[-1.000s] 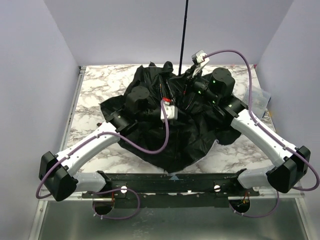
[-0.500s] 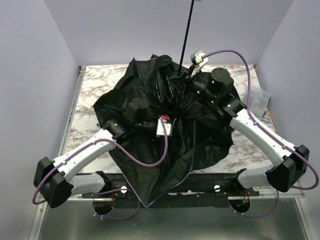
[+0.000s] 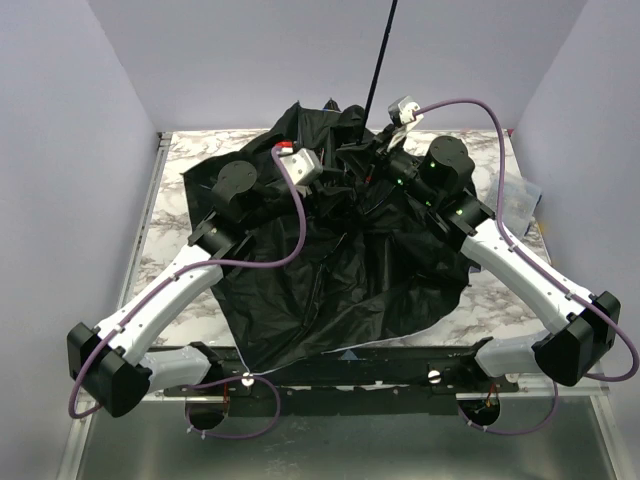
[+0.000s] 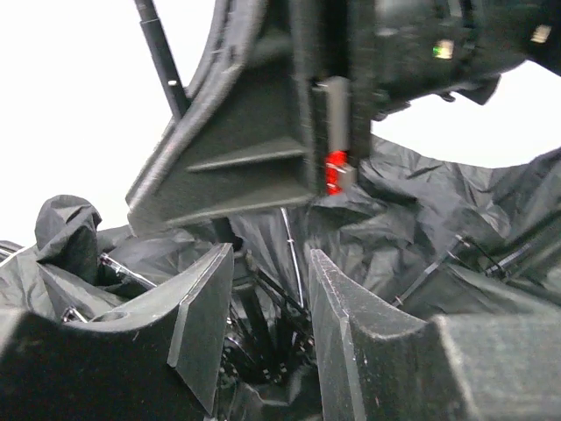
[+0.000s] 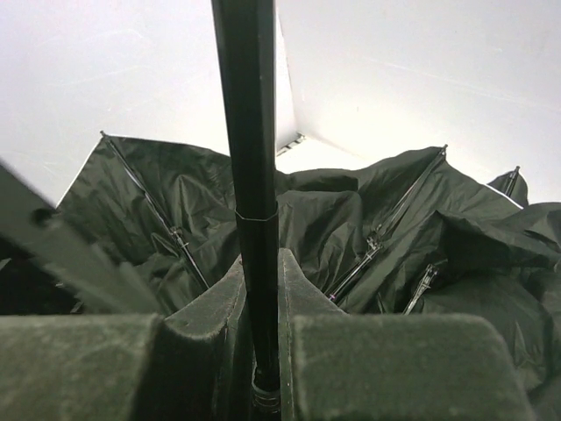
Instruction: Open the umbrella
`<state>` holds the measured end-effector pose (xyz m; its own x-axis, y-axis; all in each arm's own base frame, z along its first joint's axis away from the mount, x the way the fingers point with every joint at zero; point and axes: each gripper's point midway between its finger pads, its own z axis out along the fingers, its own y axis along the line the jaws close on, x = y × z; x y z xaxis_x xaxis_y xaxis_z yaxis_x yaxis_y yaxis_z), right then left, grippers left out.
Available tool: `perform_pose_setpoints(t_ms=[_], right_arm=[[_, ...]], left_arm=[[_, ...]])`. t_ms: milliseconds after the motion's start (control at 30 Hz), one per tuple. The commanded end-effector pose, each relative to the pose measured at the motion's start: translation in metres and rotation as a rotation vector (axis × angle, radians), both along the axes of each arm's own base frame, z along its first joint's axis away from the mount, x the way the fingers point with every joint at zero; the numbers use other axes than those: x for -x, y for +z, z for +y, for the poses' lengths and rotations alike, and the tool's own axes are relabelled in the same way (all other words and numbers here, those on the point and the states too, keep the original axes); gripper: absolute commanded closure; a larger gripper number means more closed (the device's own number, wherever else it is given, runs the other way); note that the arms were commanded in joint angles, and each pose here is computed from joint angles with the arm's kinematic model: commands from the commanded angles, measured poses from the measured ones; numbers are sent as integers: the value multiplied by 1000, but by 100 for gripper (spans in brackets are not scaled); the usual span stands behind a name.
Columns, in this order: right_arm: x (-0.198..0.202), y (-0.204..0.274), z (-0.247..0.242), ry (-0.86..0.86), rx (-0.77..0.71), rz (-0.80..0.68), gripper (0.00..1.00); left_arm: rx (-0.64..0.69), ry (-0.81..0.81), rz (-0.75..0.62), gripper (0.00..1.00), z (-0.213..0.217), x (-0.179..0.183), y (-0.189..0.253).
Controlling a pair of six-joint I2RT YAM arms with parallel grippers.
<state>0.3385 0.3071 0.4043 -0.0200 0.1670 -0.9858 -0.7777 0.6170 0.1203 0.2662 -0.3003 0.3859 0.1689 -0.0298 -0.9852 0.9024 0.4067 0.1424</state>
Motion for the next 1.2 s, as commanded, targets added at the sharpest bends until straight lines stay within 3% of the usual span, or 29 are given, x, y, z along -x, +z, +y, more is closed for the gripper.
perform_pose_setpoints(t_ms=[0, 100, 267, 400, 600, 800, 1000, 1167], right_arm=[[17, 42, -5, 37, -93, -94, 100], [19, 44, -6, 39, -97, -93, 100], [23, 46, -4, 57, -114, -77, 100], [20, 52, -6, 39, -130, -73, 100], [19, 70, -11, 19, -142, -104, 100], [24, 90, -11, 37, -168, -132, 100], [24, 107, -13, 27, -180, -176, 100], [26, 106, -10, 55, -160, -194, 100]], left_arm=[[78, 119, 67, 59, -3, -34, 13], [83, 138, 80, 60, -7, -45, 15], [87, 143, 81, 74, -14, -56, 12], [28, 148, 144, 79, -15, -60, -20], [-124, 179, 296, 79, 5, -54, -104], [-255, 238, 471, 72, 27, -45, -174], [-337, 283, 572, 70, 38, -41, -209], [-311, 248, 484, 69, 34, -44, -191]])
